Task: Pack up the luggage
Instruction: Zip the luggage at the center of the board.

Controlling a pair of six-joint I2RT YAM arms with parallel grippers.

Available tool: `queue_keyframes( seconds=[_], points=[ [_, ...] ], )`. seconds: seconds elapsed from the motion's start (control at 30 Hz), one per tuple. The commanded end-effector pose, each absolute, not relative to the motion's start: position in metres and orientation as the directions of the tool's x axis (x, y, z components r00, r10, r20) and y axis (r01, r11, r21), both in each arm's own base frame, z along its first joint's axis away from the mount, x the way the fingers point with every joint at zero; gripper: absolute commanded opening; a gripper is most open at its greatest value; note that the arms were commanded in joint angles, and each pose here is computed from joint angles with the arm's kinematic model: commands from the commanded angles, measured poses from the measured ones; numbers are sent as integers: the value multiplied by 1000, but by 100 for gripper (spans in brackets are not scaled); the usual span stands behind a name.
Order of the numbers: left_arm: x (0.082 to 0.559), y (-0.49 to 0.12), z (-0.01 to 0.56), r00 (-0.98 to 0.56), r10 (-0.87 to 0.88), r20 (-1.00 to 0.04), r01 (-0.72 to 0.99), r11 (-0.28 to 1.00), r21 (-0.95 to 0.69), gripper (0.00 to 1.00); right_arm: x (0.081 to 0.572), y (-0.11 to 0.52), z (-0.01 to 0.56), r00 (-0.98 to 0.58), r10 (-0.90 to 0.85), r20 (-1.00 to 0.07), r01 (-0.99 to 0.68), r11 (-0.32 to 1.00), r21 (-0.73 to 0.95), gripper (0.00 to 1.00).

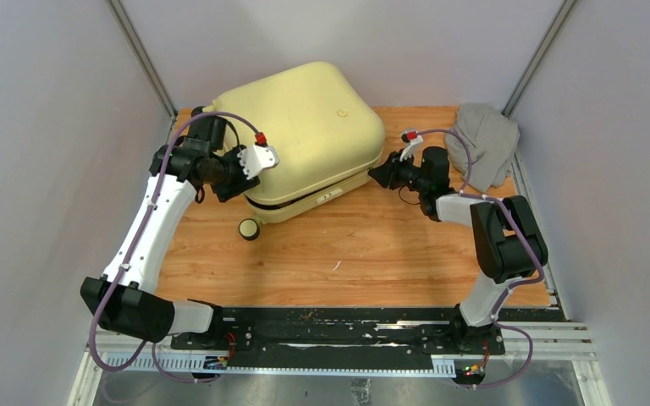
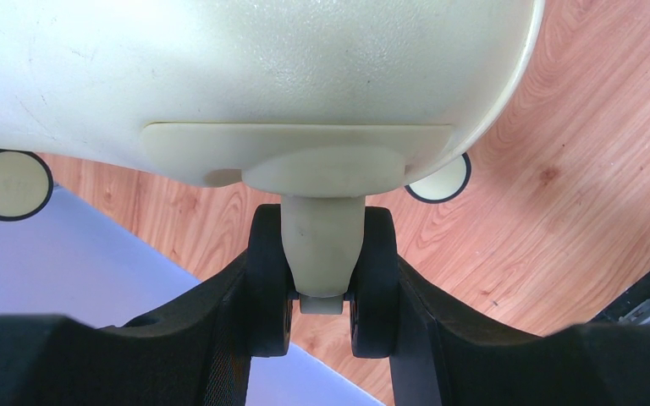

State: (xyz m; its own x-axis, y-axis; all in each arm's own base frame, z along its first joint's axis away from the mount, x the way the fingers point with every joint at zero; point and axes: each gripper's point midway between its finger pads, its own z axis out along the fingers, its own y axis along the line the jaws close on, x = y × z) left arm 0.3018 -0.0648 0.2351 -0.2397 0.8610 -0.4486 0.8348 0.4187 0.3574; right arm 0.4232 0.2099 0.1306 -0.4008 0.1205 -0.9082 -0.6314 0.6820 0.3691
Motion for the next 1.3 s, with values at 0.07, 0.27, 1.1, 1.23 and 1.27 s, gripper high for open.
queue_keyframes(
  seconds=[0.07,0.27,1.1,1.23,1.27],
  points=[
    [311,-78,264,-139,851,-506,808,393,439,0,430,228,147,-349,126,-929,-677,651,343,21],
    [310,-77,264,-137,852,-505,808,391,440,0,427,232,145,-348,115,-930,-687,644,337,30],
    [307,-79,243,-216,831,-512,822,438,365,0,380,266,131,-287,-42,-957,-756,624,199,0],
    [307,-87,242,-220,822,-526,828,442,345,0,356,284,126,-288,-80,-954,-790,584,190,0],
    [307,-89,242,-218,820,-529,830,441,342,0,350,289,124,-289,-89,-953,-798,572,189,0]
  ],
)
